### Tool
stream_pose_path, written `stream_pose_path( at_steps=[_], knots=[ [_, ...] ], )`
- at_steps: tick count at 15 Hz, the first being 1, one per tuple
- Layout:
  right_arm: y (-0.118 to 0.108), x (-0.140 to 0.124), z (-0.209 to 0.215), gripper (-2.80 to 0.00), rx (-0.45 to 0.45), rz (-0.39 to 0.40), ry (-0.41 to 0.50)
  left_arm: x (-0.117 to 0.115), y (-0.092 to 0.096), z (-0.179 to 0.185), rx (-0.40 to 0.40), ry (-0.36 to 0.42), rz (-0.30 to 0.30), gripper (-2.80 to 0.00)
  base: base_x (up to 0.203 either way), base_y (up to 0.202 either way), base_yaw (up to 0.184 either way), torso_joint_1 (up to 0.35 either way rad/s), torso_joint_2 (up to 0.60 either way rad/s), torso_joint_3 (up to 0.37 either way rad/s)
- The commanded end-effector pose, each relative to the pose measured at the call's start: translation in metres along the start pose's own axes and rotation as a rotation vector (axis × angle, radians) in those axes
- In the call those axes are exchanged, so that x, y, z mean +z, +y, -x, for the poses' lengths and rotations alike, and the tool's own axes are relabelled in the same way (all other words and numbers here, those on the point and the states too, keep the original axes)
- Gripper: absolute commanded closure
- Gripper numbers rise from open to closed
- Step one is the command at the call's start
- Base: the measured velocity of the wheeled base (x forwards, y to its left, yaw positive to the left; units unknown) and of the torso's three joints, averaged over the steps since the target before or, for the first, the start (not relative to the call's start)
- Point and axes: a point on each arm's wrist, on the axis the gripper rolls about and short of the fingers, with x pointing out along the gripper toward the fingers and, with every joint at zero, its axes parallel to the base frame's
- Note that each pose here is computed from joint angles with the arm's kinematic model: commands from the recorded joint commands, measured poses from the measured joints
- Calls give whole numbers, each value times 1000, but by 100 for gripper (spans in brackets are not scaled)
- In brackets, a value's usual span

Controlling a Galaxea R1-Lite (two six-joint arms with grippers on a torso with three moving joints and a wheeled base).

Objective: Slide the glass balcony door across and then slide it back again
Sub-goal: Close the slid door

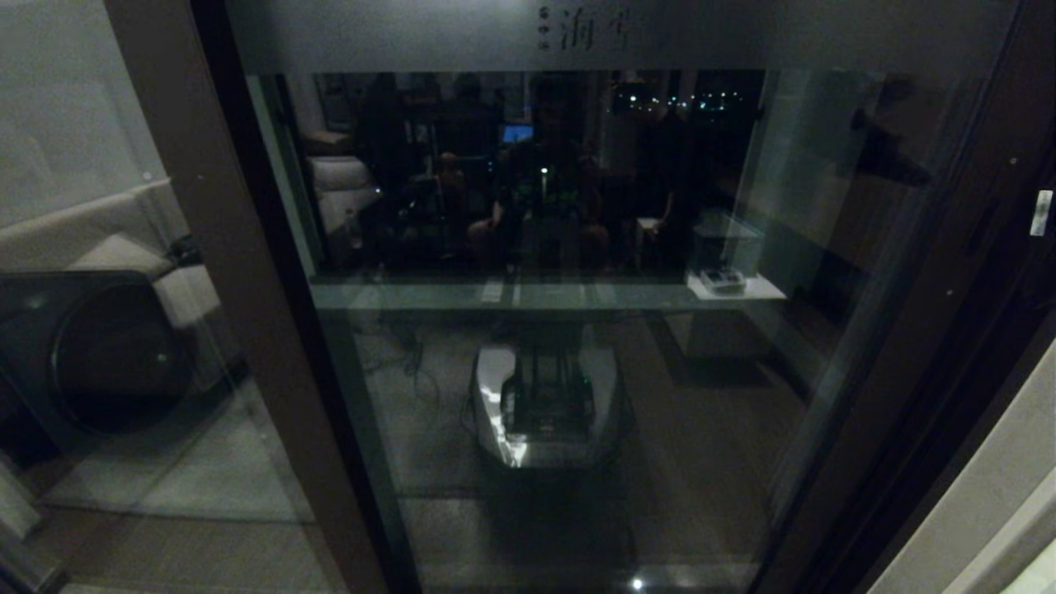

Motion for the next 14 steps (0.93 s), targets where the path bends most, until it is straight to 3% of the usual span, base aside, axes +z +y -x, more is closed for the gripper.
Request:
stream_pose_path(
  at_steps=[1,4,7,14],
  knots=[
    [22,8,36,0,39,29,-15,0,0,0,0,3,0,0,0,0,0,0,0,0],
    [37,-1,27,0,-11,70,89,0,0,0,0,3,0,0,0,0,0,0,0,0],
    [36,-16,1,0,-49,37,170,0,0,0,0,3,0,0,0,0,0,0,0,0],
    [12,0,-26,0,-123,4,128,0,0,0,0,1,0,0,0,0,0,0,0,0]
  ],
)
